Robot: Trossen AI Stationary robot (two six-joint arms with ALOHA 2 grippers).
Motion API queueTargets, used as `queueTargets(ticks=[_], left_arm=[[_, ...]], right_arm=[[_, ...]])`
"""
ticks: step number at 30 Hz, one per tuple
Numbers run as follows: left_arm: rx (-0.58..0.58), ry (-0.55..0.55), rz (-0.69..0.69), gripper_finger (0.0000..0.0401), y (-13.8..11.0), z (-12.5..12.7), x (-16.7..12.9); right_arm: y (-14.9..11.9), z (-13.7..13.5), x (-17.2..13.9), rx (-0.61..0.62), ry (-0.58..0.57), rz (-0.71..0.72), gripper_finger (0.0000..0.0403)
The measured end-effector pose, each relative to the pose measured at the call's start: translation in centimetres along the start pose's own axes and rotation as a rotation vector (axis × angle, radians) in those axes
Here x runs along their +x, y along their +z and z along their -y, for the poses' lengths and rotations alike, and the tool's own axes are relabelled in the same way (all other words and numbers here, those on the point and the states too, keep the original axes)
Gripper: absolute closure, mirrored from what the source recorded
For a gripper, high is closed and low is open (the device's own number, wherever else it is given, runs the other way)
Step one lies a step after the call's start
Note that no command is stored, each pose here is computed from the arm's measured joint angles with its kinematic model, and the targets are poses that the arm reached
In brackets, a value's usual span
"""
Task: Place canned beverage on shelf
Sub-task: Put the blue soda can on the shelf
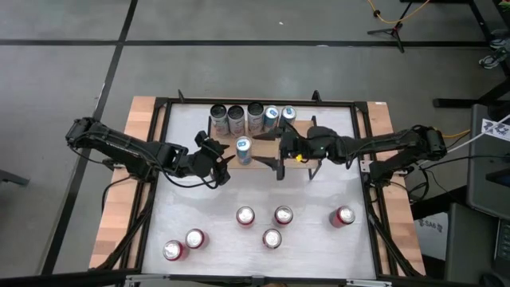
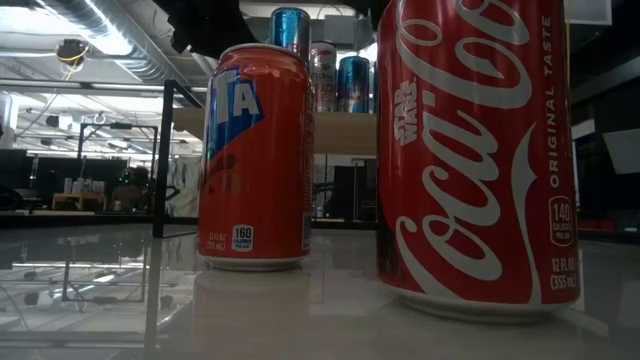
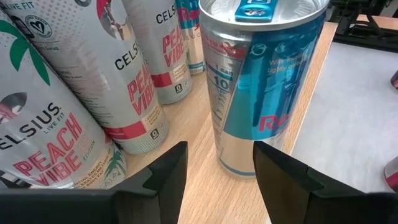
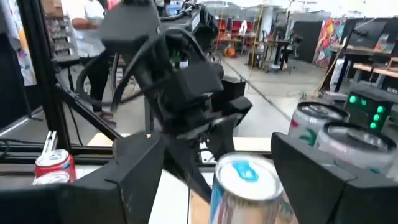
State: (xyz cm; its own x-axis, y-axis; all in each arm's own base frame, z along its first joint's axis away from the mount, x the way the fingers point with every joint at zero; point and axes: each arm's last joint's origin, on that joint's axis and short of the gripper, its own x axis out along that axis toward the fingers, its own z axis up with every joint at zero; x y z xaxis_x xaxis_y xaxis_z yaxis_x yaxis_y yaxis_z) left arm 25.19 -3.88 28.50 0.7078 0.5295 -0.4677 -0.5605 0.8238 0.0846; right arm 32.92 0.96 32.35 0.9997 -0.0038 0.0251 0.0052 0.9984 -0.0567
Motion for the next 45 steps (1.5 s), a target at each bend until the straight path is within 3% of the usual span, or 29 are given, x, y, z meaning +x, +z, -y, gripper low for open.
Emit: queueTargets(ticks=[5,9,17,27,45], left_arm=[[0.000,-0.001,-0.001,0.0226,0.0,0.0,0.0],[0.000,-0.001,-0.001,0.0226,0.0,0.0,0.0],[0.003,0.000,-0.003,0.0226,0.0,0.0,0.0],[0.003,0.000,-0.003,0.0226,0.0,0.0,0.0],[0.007,0.000,-0.011,0.0226,-0.1,-0.1,0.0]], right_arm=[[3.2,0.2,1.3,-0.023,-0.017,-0.123,0.0116],[4.0,0.3,2.7,-0.068,-0.050,-0.230,0.0116],[2.6,0.2,4.9,-0.074,-0.043,-0.319,0.0116],[2.3,1.4,4.9,-0.077,-0.105,-0.341,0.0116],[0.5,1.3,5.9,-0.075,-0.076,-0.393,0.0116]])
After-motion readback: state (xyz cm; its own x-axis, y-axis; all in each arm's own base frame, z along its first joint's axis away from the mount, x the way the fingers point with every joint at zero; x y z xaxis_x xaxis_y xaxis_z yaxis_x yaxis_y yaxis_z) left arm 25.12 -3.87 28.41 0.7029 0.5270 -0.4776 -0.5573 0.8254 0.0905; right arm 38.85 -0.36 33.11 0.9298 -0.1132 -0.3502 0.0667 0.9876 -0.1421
